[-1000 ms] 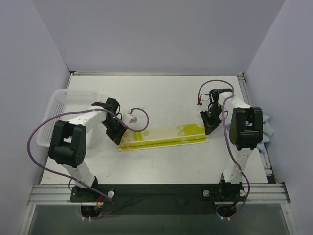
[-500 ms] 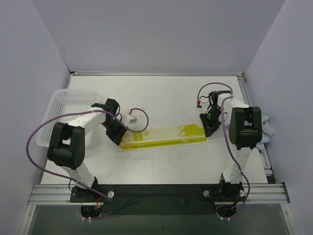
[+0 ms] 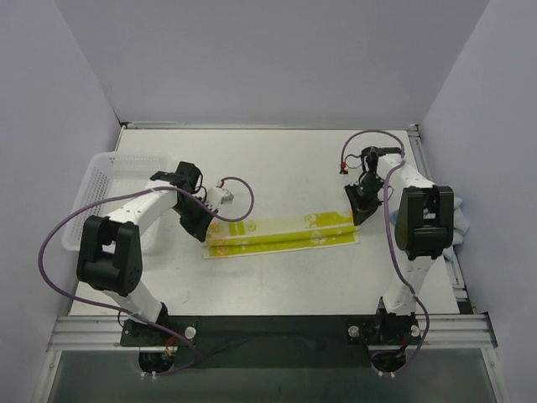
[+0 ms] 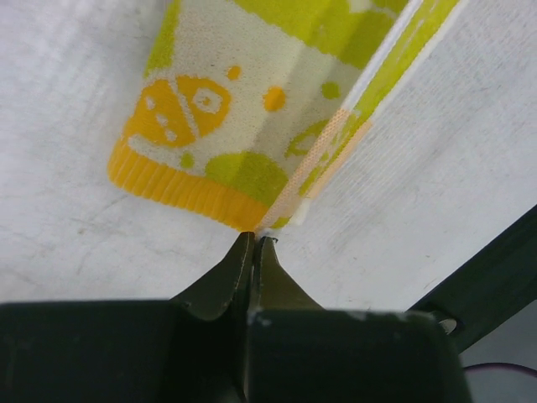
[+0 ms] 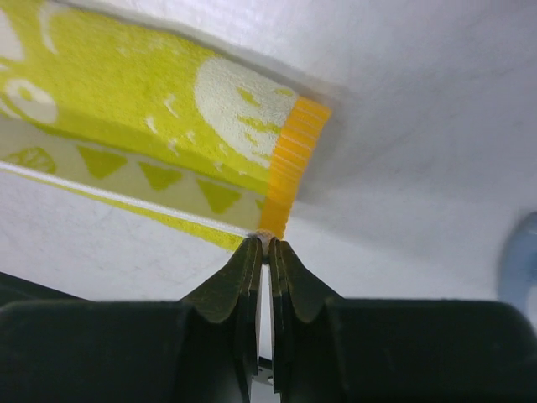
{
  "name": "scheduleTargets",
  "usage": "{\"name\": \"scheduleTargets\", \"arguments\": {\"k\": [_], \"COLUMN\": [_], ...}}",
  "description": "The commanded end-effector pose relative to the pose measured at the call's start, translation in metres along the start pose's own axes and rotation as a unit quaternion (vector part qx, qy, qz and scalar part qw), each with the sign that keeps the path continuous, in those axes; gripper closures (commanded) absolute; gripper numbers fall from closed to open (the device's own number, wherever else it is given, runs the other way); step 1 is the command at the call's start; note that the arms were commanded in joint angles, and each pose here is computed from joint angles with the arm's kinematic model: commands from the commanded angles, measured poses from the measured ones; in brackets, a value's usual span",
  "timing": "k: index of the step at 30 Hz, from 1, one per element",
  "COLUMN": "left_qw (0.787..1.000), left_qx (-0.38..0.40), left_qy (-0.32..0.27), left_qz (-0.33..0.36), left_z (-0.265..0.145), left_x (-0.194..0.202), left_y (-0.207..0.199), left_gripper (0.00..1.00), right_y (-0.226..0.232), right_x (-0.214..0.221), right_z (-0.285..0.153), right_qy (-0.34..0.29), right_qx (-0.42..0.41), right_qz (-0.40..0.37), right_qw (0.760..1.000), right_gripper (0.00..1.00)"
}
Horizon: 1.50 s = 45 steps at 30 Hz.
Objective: Roll the towels
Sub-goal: Fold the towel
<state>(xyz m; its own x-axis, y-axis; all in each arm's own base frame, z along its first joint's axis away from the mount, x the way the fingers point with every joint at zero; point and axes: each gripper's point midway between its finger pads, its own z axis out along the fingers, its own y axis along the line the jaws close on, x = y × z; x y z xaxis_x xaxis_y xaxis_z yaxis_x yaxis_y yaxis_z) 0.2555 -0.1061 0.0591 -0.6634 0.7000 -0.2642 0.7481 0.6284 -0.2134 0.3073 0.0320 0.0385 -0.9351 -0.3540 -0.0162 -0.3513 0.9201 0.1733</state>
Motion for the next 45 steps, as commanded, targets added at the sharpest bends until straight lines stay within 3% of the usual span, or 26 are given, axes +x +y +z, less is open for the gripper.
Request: {"name": "scheduleTargets", "arguments": {"k": [1, 7, 15, 29, 33, 38, 41, 45], "left_qw": [0.998, 0.997, 0.999, 1.000, 1.000, 0.998, 0.996, 0.994], "left_qx": [-0.024, -0.024, 0.017, 0.010, 0.015, 0.046, 0.050, 0.059], "left_qy": [-0.059, -0.068, -0.027, 0.006, -0.004, -0.024, -0.036, -0.034], "left_qz": [0.005, 0.012, 0.006, 0.004, 0.011, 0.046, 0.066, 0.086], "left_z": [-0.029, -0.042, -0.012, 0.020, 0.016, 0.004, -0.002, -0.007], "left_x": [-0.038, -0.045, -0.014, 0.005, 0.003, 0.003, 0.004, 0.010], "left_y": [0.020, 0.024, 0.004, 0.009, 0.004, -0.014, -0.021, -0.029], "left_gripper": [1.00, 1.00, 1.00, 1.00, 0.92, 0.71, 0.69, 0.62], "right_y": [-0.008, -0.005, -0.002, -0.007, -0.006, -0.002, -0.002, -0.002], "right_x": [-0.030, -0.040, 0.005, 0.021, 0.023, 0.027, 0.033, 0.042], "right_z": [-0.041, -0.057, -0.013, 0.015, 0.011, 0.001, -0.002, -0.005], "right_qy": [-0.053, -0.070, -0.004, 0.034, 0.030, 0.019, 0.019, 0.025], "right_qx": [0.023, 0.014, -0.001, 0.001, 0.003, 0.004, 0.006, 0.011], "right_qz": [0.000, -0.010, -0.014, -0.013, -0.016, -0.032, -0.040, -0.054], "right_qw": [0.998, 0.997, 1.000, 0.999, 0.999, 0.999, 0.999, 0.998], "right_gripper": [1.00, 1.00, 1.00, 1.00, 0.92, 0.85, 0.83, 0.69]}}
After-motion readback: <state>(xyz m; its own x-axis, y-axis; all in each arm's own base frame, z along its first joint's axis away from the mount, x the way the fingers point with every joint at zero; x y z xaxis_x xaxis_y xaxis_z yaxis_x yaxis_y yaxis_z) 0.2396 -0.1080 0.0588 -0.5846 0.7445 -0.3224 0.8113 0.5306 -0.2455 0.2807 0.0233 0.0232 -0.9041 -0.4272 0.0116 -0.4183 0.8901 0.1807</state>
